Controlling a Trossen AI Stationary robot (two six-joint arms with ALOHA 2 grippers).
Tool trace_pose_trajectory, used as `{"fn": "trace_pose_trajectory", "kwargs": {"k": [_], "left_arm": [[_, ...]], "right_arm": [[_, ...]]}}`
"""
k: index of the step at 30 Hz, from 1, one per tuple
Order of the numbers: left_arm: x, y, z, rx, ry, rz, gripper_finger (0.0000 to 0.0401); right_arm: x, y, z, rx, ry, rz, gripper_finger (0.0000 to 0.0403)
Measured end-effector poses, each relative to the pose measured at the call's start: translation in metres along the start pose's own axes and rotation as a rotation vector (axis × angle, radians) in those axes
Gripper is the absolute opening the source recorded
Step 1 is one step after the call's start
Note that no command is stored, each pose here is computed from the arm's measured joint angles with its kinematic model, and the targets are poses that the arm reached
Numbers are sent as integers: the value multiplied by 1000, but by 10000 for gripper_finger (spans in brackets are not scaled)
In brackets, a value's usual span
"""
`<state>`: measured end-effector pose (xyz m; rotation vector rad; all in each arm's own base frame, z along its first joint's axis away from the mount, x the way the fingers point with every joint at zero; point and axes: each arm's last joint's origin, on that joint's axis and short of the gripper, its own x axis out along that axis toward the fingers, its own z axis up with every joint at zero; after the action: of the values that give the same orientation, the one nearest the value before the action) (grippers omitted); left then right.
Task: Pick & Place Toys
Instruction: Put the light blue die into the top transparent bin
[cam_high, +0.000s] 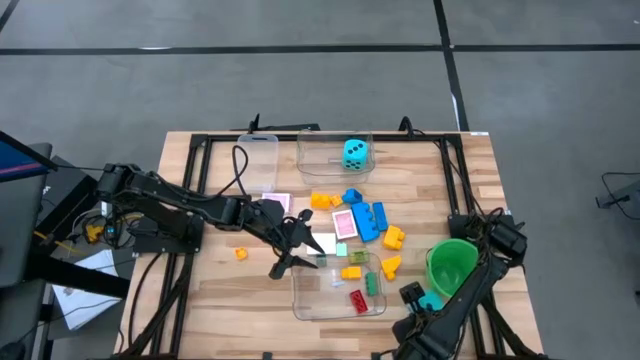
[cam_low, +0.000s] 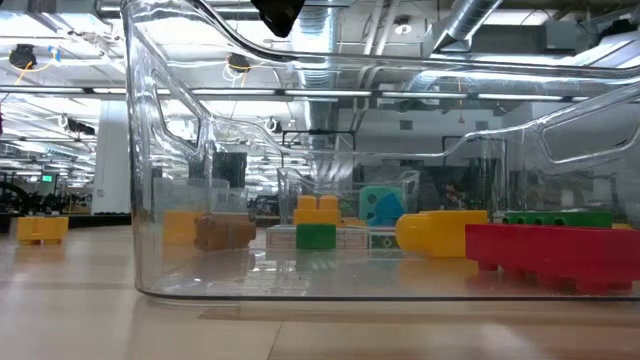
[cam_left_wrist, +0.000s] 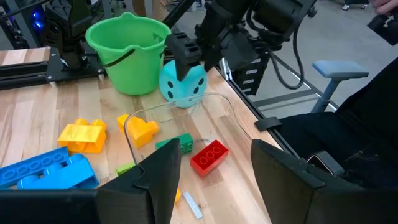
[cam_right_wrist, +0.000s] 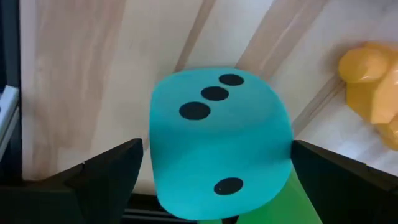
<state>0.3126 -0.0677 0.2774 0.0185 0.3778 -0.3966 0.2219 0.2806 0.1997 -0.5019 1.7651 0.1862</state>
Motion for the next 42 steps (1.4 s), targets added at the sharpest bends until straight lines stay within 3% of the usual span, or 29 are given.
{"fn": "trace_pose_trajectory", "kwargs": {"k": [21,32,42], "left_arm": [[0,0,0,0,0,0,191],[0,0,0,0,0,0,191],[0,0,0,0,0,0,191]], "right_arm": [[15,-4,-2,12,-13,15,400],[-6,-6,-12,97,-97,129,400],[-6,-5,-12,74,-92,131,400]]}}
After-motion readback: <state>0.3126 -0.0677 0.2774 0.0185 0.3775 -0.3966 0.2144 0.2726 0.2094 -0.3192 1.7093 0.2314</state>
